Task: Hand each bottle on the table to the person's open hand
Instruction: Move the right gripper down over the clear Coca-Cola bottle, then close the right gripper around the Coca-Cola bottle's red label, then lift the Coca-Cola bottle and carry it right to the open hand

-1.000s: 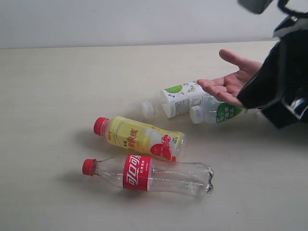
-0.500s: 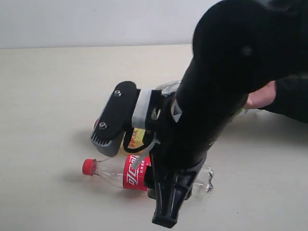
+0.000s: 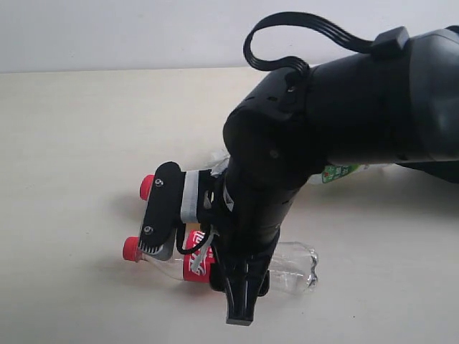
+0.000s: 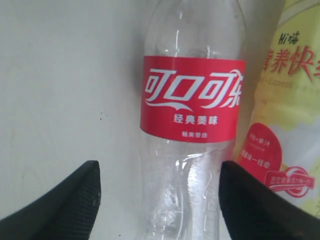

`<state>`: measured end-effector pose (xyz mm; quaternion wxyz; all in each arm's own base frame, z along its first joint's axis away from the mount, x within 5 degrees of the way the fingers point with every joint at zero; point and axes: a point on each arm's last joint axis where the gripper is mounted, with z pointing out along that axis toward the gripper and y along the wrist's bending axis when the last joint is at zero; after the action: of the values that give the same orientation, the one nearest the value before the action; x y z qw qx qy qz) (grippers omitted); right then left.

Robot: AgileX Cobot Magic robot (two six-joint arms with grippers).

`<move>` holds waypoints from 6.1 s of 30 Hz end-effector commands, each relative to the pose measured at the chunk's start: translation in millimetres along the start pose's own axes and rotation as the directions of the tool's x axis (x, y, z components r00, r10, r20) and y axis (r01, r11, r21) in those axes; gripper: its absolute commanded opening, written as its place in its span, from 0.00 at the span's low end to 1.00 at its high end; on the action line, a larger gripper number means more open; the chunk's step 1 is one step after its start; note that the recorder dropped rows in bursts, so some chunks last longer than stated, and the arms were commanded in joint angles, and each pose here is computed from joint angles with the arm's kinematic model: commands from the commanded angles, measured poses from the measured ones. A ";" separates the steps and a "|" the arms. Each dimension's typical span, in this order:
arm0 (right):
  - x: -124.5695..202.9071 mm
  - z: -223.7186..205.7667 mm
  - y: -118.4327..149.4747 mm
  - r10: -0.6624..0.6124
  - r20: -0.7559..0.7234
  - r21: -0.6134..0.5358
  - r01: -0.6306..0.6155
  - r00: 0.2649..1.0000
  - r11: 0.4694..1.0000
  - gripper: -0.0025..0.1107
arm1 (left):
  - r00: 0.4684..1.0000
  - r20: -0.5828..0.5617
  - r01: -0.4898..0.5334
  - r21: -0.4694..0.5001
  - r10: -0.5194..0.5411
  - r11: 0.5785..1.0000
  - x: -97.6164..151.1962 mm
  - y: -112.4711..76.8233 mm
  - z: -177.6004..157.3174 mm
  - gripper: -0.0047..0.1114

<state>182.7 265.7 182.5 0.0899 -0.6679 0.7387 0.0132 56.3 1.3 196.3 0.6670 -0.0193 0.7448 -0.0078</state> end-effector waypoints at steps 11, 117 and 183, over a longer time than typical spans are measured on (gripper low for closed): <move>-7.9 1.6 -1.4 0.000 0.068 0.017 -0.001 0.998 1.000 0.59 | 1.000 -0.001 -0.003 0.000 0.003 1.000 1.2 0.1 -0.3 0.04; -10.1 -1.4 4.7 0.125 0.093 -0.058 -0.120 0.988 0.991 0.02 | 1.000 -0.001 -0.004 -0.001 0.004 1.000 1.2 0.1 -0.3 0.04; 139.3 -64.6 -165.8 0.874 0.042 0.063 -0.874 0.485 0.482 0.63 | 1.000 -0.001 -0.005 -0.001 0.005 1.000 1.2 0.1 -0.3 0.04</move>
<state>323.7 102.6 238.2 0.0831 -0.1952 0.9768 0.0297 56.3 1.3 196.3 0.6670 -0.0193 0.7448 -0.0078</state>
